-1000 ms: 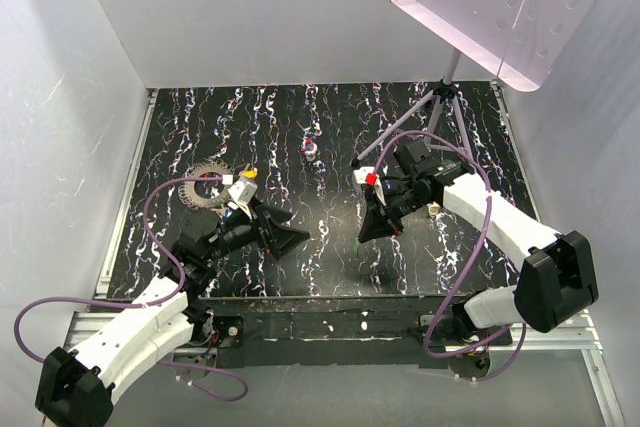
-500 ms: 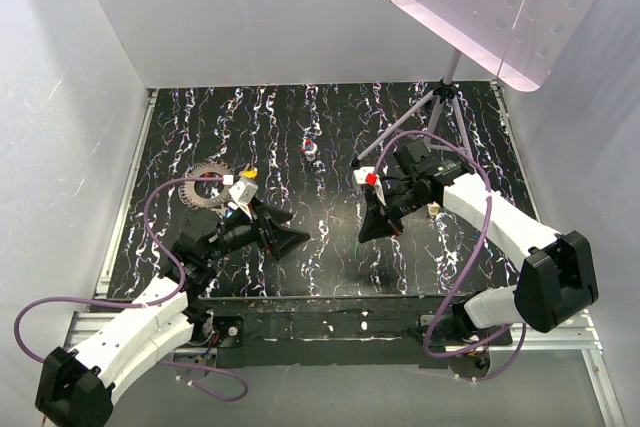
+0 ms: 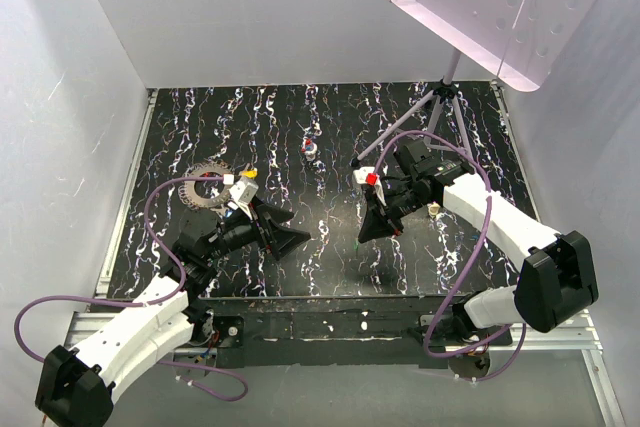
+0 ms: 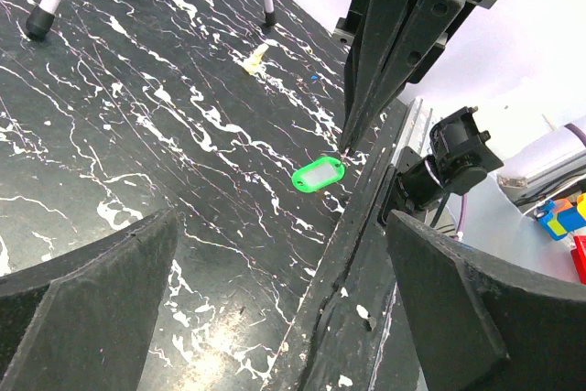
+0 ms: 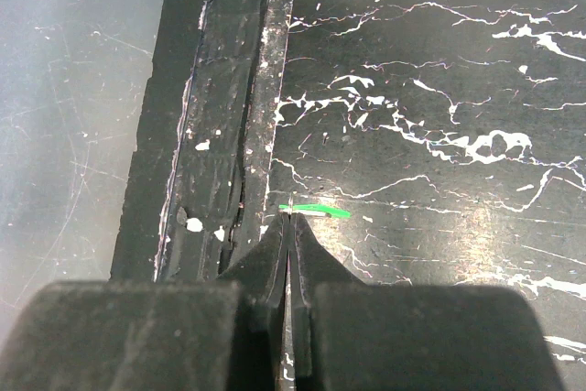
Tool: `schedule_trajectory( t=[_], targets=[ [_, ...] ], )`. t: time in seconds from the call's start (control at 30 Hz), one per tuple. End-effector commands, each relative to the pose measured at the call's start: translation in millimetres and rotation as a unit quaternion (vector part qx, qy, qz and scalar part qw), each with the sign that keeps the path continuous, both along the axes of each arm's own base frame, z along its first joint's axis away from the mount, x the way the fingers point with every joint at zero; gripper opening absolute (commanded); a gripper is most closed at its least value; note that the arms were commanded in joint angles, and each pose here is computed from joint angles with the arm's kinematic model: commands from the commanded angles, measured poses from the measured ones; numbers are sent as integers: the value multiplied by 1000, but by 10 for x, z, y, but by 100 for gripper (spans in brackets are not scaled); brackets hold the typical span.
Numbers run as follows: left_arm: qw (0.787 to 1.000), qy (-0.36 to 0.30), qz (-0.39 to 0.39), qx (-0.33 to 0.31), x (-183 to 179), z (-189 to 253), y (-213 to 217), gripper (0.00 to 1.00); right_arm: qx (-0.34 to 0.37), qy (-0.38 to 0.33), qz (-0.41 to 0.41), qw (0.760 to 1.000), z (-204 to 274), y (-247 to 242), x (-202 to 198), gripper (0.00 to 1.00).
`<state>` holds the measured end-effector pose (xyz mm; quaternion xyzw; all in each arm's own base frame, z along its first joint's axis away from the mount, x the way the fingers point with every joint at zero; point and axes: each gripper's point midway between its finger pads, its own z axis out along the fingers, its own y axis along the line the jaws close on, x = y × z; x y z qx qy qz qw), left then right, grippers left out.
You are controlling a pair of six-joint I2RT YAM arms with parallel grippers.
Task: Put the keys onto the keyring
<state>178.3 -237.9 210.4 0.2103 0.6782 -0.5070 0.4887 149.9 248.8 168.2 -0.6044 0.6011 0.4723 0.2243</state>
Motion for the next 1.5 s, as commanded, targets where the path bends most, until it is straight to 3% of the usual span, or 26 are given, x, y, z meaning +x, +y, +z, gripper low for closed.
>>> schedule_trajectory(
  t=[0.0,0.8,1.13,1.47],
  targets=[
    [1000,-24,-11,-7,-1,141,-34,96,19,2,8,1000,91,18,-31,1],
    [999,-24,-24,-7,-3,83,-77,95,21,9,9,1000,90,22,-46,1],
    [999,-26,-45,7,-17,-7,-180,88,28,14,12,999,106,39,-57,1],
    [998,-31,-49,20,-3,-57,-234,86,33,20,13,999,119,45,-69,1]
  ],
)
